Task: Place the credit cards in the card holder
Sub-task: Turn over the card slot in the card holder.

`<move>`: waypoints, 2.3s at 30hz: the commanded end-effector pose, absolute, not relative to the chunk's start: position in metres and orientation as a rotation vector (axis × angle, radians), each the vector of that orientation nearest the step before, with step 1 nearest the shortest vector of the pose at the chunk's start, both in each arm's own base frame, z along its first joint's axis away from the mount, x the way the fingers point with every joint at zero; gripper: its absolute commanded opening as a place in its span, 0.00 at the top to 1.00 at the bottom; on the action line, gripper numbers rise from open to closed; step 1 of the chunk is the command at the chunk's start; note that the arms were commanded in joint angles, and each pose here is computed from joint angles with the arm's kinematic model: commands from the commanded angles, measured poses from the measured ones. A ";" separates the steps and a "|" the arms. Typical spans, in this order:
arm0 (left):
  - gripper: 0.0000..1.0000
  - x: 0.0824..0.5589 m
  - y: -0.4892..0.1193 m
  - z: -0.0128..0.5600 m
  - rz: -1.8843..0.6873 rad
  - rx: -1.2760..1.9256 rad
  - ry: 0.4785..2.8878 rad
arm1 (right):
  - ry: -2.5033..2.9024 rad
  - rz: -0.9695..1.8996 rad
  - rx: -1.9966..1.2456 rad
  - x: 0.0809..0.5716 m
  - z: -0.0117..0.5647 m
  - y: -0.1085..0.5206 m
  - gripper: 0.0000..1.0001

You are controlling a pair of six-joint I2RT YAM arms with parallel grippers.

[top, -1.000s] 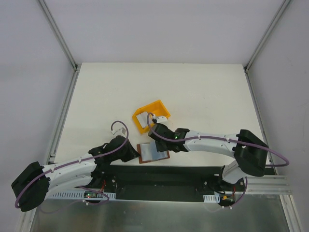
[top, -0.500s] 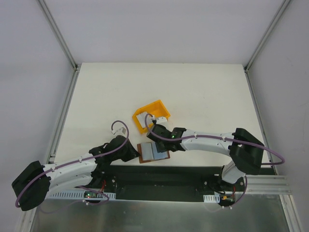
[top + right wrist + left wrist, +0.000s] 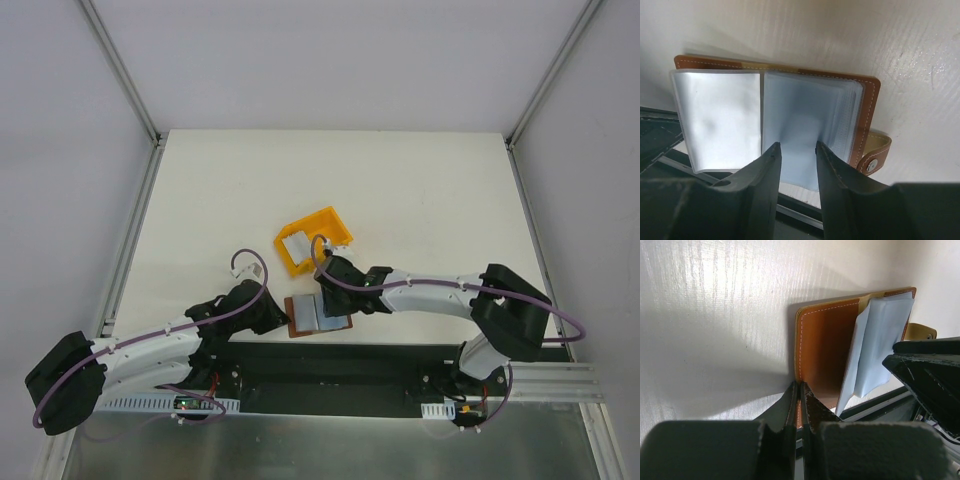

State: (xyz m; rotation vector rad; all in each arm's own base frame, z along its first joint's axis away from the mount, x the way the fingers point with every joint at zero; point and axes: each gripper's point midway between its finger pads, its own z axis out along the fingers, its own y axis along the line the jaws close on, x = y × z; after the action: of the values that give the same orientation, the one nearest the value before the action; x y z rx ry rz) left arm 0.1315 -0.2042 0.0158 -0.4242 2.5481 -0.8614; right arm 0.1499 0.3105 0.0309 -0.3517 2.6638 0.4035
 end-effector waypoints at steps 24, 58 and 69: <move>1.00 0.133 -0.203 0.016 -0.839 -0.431 2.547 | 2.730 0.579 -0.334 0.133 0.017 0.328 0.60; 1.00 0.125 -0.188 -0.011 -0.762 -0.564 2.582 | 2.554 0.643 -0.275 0.151 0.058 0.306 0.56; 1.00 0.125 -0.189 -0.010 -0.765 -0.554 2.587 | 2.670 0.568 -0.293 0.143 0.031 0.308 0.56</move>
State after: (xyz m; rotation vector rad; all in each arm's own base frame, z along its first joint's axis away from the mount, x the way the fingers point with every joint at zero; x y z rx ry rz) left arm 0.1368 -0.2078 0.0123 -0.5648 2.5159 -0.9043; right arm 0.1449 0.3005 0.0329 -0.2999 2.6300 0.5710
